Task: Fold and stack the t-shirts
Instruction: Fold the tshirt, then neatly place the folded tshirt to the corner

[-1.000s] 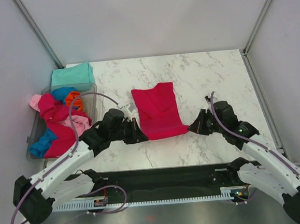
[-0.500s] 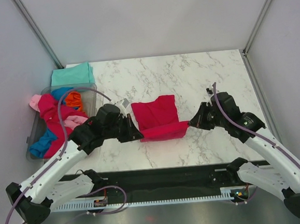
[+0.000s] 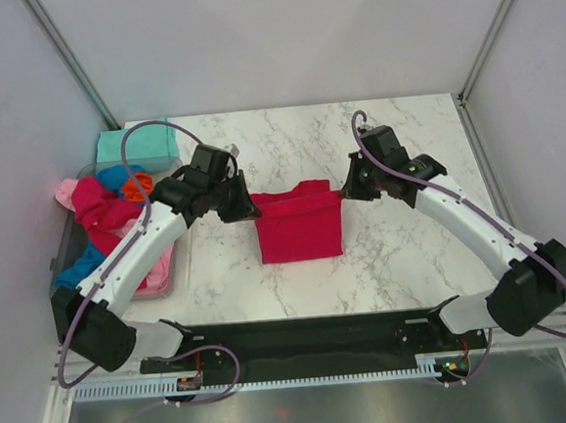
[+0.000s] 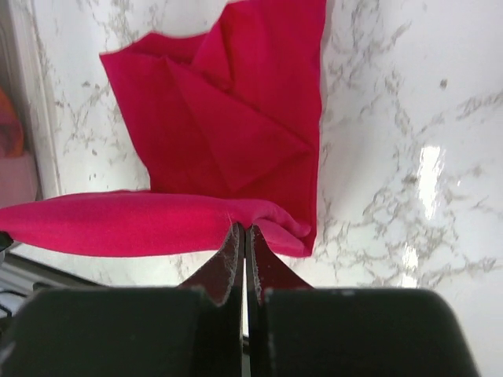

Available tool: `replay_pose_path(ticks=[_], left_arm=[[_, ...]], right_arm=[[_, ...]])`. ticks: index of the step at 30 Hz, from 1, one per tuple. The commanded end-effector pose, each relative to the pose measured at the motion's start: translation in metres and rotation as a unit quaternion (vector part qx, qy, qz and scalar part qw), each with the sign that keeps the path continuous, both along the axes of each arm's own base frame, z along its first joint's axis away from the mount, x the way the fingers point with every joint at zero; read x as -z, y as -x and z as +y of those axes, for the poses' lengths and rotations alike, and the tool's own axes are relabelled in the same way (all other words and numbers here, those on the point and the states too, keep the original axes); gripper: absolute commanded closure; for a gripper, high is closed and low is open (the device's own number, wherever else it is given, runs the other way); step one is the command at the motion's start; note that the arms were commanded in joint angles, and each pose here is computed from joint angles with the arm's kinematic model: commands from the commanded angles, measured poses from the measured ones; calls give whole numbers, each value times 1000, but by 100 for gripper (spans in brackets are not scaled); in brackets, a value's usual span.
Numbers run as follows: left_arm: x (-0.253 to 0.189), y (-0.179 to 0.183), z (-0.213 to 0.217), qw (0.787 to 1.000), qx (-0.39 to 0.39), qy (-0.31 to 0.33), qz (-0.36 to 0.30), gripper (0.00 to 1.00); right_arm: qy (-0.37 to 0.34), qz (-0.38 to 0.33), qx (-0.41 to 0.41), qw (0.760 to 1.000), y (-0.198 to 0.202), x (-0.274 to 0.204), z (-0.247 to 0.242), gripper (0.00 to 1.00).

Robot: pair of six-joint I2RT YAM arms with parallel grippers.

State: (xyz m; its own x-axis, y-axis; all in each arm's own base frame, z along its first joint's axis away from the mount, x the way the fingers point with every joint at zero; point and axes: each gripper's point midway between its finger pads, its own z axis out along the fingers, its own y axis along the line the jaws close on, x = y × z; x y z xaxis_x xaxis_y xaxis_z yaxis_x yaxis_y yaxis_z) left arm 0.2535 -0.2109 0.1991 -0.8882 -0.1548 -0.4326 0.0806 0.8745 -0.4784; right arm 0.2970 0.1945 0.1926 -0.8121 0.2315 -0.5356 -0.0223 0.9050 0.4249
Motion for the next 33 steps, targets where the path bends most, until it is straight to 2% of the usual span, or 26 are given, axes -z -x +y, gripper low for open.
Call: replay_pose_path(ticks=[1, 2, 6, 11, 12, 13, 15, 16, 17, 18, 19, 20, 21, 24, 25, 27, 28, 29, 30, 31, 32, 33], left_arm=[[-3, -33, 12, 999, 21, -26, -19, 98], [-7, -42, 11, 999, 20, -23, -23, 98], [27, -79, 13, 999, 23, -28, 26, 98], [58, -125, 14, 997, 17, -43, 57, 98], [66, -132, 15, 997, 14, -45, 66, 98], [83, -135, 17, 994, 8, -49, 93, 98], [87, -146, 17, 994, -2, -48, 97, 98], [89, -149, 19, 994, -5, -48, 101, 98], [93, -158, 20, 993, -10, -50, 103, 94], [93, -164, 24, 993, -15, -53, 100, 86], [95, -165, 28, 992, -17, -58, 107, 73], [92, -175, 31, 992, -24, -66, 102, 72], [90, -180, 37, 992, -26, -70, 103, 70], [60, -189, 46, 993, -30, -85, 72, 32], [54, -188, 49, 993, -34, -89, 64, 3], [35, -186, 52, 994, -41, -90, 35, 0], [32, -183, 53, 995, -43, -87, 29, 0], [48, -170, 57, 993, -45, -93, 49, 0], [37, -171, 57, 995, -60, -80, 22, 0], [64, -153, 62, 993, -65, -89, 50, 0], [69, -149, 60, 993, -68, -79, 47, 0], [69, -154, 56, 995, -75, -57, 26, 0]], right_arm=[[25, -45, 15, 999, -46, -15, -11, 100], [29, -42, 16, 999, -53, -12, -11, 100], [25, -36, 4, 999, -87, -1, -3, 100], [43, 10, -6, 999, -127, 48, 2, 100], [38, 2, -8, 999, -139, 44, 5, 100], [41, 24, -10, 999, -147, 65, 6, 100], [28, 17, -23, 999, -166, 64, 13, 100], [32, 33, -19, 999, -175, 83, 9, 96], [23, 37, -25, 999, -181, 85, 12, 91], [15, 22, -29, 999, -194, 76, 14, 74], [16, 29, -25, 999, -202, 88, 8, 62], [7, 29, -31, 999, -207, 87, 8, 54], [-1, 16, -38, 999, -215, 80, 7, 39], [-7, 13, -38, 999, -221, 77, -9, 26], [-6, -2, -28, 1000, -220, 60, -20, 24], [14, -1, -7, 1000, -209, 63, -36, 21], [14, -23, 0, 1000, -202, 41, -41, 20], [14, -35, 7, 999, -197, 35, -44, 19], [13, -35, 12, 999, -174, 33, -49, 18], [0, -33, 21, 999, -163, 33, -49, 18], [-7, -20, 22, 1000, -142, 55, -50, 17], [-24, -48, 21, 998, -128, 34, -49, 16]])
